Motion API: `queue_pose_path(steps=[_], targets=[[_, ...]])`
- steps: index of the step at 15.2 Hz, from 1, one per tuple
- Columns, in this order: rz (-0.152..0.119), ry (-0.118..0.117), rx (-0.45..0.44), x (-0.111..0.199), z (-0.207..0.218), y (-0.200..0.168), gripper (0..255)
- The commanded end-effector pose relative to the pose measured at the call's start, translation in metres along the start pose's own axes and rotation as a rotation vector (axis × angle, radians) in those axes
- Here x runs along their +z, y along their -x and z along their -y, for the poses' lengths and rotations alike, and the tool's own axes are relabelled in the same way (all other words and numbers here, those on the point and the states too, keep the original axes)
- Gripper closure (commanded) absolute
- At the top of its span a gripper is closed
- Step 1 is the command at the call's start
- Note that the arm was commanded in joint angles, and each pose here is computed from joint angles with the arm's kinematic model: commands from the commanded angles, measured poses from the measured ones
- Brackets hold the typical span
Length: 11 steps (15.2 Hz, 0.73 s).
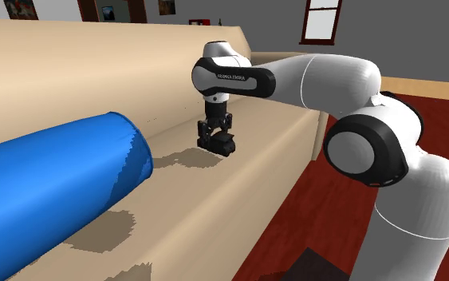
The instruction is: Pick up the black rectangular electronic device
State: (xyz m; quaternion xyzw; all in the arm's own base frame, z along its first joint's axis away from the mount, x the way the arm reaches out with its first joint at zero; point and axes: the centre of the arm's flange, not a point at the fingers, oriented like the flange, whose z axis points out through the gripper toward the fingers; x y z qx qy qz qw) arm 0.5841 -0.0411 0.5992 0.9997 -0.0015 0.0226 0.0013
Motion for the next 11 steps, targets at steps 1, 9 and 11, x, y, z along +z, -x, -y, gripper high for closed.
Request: queue_pose_path(steps=[1, 9, 11], targets=[[0.000, 0.000, 0.000, -0.010, 0.001, -0.002, 255], [0.000, 0.000, 0.000, -0.053, 0.001, -0.003, 255], [0.000, 0.000, 0.000, -0.053, 0.001, -0.003, 255]])
